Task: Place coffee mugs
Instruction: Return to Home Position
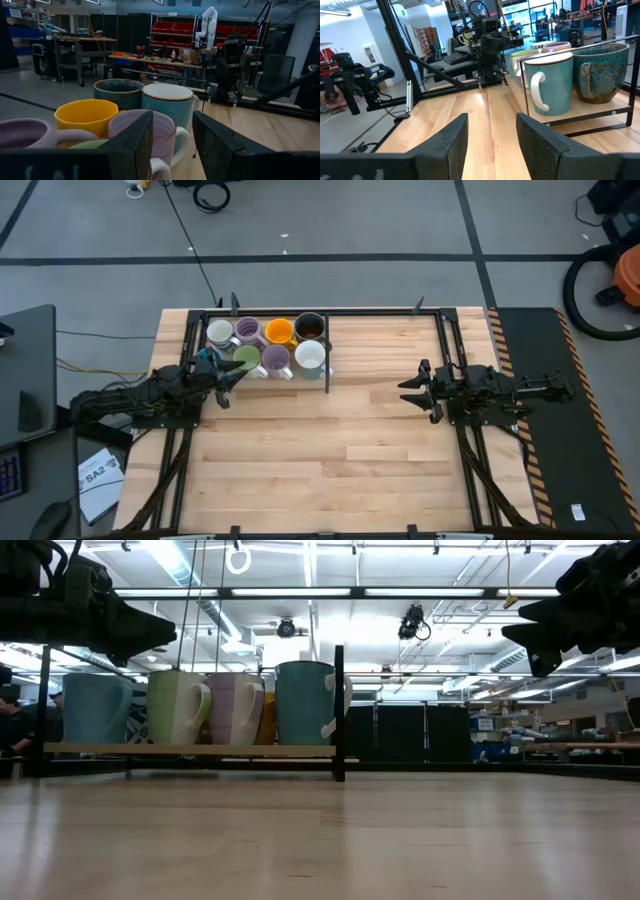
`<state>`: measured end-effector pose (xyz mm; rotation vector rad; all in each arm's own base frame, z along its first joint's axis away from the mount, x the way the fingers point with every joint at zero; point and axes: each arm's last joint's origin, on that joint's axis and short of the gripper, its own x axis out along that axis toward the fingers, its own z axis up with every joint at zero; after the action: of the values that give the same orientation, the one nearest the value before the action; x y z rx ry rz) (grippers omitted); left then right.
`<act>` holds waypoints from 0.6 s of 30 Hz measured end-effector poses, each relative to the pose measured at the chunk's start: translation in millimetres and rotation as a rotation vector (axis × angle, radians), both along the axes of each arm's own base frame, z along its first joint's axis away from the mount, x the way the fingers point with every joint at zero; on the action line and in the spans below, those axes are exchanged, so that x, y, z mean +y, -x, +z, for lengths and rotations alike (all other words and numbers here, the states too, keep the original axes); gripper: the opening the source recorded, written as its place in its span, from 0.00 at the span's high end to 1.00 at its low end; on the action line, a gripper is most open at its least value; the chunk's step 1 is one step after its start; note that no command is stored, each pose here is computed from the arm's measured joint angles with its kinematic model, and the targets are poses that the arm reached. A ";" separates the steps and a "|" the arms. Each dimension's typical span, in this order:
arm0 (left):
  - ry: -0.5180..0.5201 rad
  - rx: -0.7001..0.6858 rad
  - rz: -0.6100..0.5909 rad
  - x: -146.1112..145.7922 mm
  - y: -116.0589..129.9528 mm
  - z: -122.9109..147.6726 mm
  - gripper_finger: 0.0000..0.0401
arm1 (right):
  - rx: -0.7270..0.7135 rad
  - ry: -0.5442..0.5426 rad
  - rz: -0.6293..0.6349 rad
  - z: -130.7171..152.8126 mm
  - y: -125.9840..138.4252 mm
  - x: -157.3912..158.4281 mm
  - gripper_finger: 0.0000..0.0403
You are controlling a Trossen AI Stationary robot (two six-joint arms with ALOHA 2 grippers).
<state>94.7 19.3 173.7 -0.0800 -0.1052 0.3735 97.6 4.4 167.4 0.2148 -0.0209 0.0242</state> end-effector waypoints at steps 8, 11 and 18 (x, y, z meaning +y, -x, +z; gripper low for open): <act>-0.001 -0.009 0.000 0.0 0.1 0.8 0.64 | 0.000 0.000 0.000 0.0 0.0 0.0 0.57; -0.002 -0.012 0.000 0.0 0.1 1.2 0.64 | 0.000 0.000 0.000 0.0 0.0 0.0 0.57; -0.002 -0.014 0.000 0.0 0.1 1.3 0.64 | -0.001 0.000 0.000 0.1 0.0 0.0 0.57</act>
<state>94.6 19.3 175.1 -0.0809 -0.1193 0.3724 97.6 4.4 167.5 0.2149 -0.0217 0.0242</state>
